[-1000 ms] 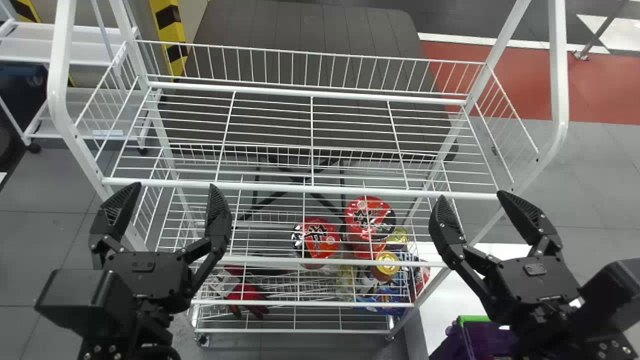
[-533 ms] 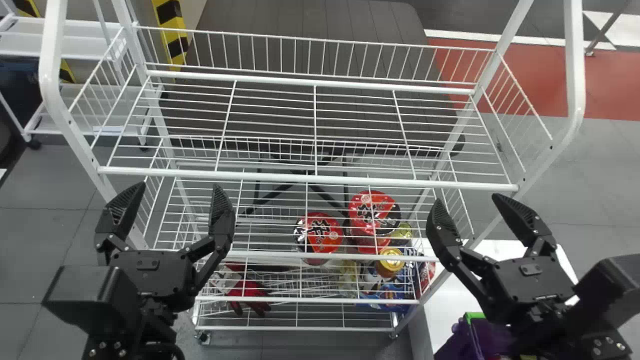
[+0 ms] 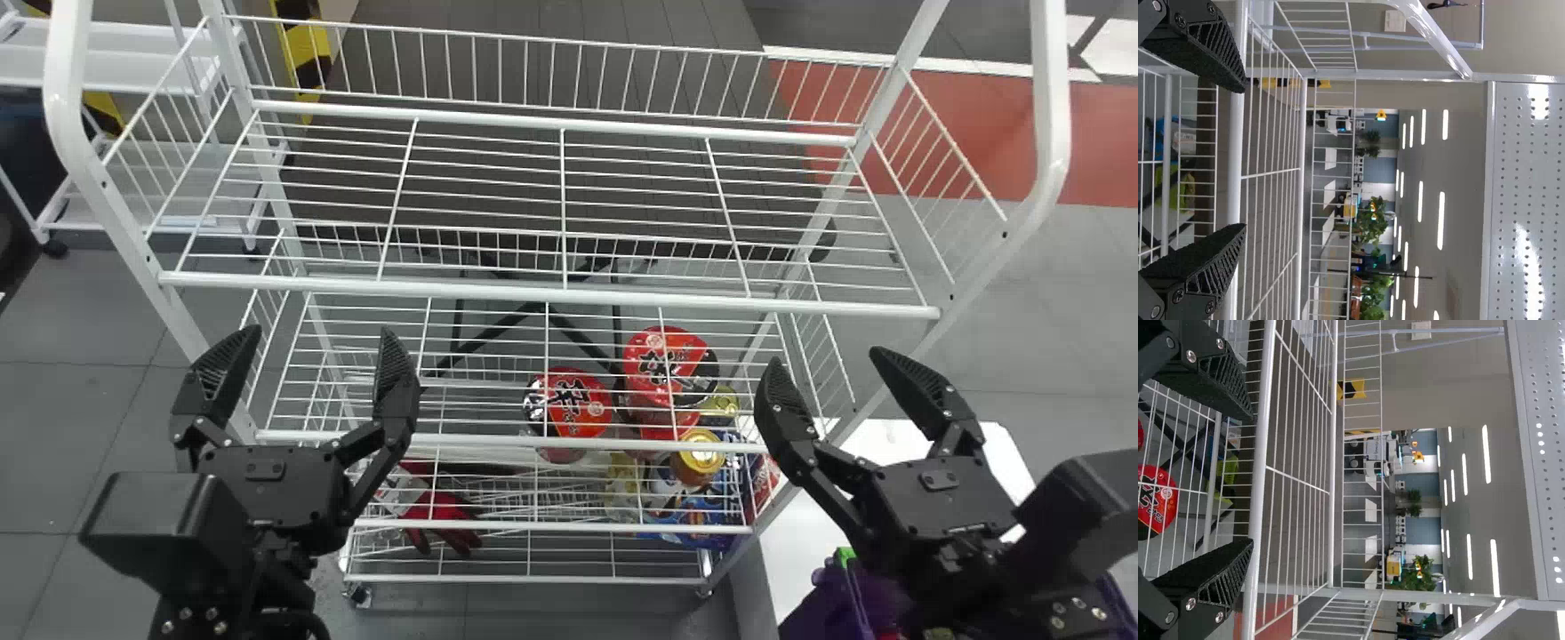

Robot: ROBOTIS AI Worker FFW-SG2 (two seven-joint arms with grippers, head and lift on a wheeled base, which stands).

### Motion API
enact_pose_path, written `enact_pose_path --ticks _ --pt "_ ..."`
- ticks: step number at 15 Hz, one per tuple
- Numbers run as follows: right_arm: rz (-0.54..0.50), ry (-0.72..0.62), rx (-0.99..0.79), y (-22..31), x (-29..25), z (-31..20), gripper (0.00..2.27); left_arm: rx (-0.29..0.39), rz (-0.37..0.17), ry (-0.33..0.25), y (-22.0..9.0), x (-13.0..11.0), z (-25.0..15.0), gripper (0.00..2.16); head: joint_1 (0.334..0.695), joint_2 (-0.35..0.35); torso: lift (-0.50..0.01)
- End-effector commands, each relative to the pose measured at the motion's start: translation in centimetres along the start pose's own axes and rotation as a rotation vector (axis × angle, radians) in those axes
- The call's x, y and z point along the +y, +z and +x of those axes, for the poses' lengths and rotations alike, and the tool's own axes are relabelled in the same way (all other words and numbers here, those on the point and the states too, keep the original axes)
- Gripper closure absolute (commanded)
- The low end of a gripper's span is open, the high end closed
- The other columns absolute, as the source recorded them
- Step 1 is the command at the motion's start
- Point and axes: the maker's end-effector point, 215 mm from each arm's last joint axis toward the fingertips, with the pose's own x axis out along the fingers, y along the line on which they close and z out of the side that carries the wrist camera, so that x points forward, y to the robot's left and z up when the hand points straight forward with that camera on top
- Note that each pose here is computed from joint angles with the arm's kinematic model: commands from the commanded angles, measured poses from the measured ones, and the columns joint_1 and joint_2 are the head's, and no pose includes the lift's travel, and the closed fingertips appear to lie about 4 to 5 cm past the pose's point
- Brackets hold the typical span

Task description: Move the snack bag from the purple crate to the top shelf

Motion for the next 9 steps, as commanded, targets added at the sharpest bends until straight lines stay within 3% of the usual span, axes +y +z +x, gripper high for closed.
enact_pose_path --ticks 1,9 --pt "0.001 0.001 0.001 0.0 0.1 0.0 0.16 0.0 0.0 0.001 0.0 0.1 0.0 0.08 0.695 -0.093 -0.156" --pt "0.007 0.0 0.038 -1.2 0.2 0.0 0.16 0.011 0.0 0.004 -0.7 0.2 0.1 0.08 0.695 -0.089 -0.188"
